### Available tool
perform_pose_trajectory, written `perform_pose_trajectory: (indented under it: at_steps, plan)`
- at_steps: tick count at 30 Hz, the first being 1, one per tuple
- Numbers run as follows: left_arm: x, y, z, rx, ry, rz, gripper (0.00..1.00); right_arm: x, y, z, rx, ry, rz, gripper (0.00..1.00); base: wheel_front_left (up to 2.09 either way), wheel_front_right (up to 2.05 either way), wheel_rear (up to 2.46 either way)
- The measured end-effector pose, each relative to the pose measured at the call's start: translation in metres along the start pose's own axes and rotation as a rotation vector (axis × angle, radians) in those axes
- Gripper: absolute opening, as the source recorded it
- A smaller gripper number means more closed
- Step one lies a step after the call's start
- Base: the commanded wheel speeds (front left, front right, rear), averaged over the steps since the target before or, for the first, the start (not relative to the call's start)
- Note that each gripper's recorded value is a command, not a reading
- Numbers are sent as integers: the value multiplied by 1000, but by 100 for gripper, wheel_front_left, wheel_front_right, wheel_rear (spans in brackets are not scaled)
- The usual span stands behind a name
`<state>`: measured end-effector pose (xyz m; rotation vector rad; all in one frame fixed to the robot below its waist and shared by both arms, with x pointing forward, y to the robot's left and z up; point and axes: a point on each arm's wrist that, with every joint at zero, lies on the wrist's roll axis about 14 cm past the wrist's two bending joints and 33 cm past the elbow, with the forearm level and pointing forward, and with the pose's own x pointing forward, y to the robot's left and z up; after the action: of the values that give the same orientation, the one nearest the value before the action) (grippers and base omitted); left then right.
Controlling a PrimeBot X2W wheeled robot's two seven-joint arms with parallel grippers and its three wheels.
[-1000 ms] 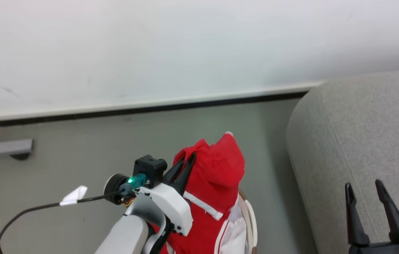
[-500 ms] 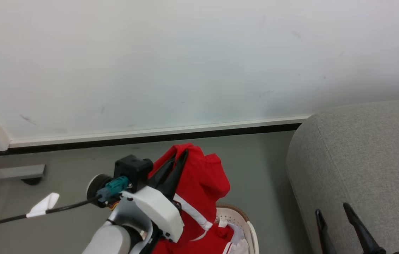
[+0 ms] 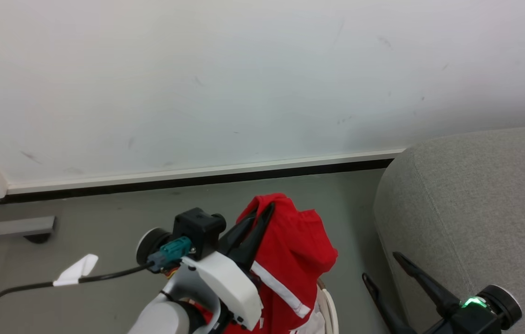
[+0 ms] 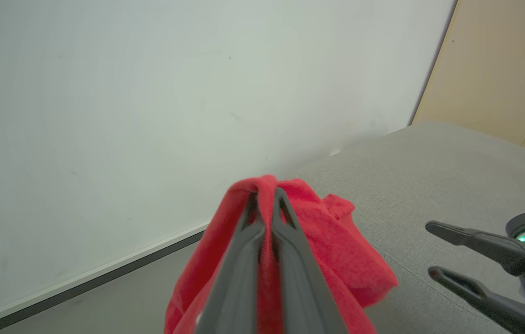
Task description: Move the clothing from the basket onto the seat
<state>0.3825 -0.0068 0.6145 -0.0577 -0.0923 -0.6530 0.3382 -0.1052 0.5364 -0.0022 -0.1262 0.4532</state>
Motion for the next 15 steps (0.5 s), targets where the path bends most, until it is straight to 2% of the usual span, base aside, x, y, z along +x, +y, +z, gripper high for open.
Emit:
perform_pose_trajectory:
  at_steps: [5, 10, 15]
  plan:
    - [2, -6, -4, 3, 12, -22, 0, 12, 24, 7, 44, 10, 115, 100, 0, 0, 0]
    - [2, -14, -6, 4, 21, -48, 0, 22, 43, 3, 42, 47, 206, 100, 0, 0, 0]
    - [3, -23, -8, 7, 32, -85, 0, 38, 48, -5, 39, 81, 237, 100, 0, 0, 0]
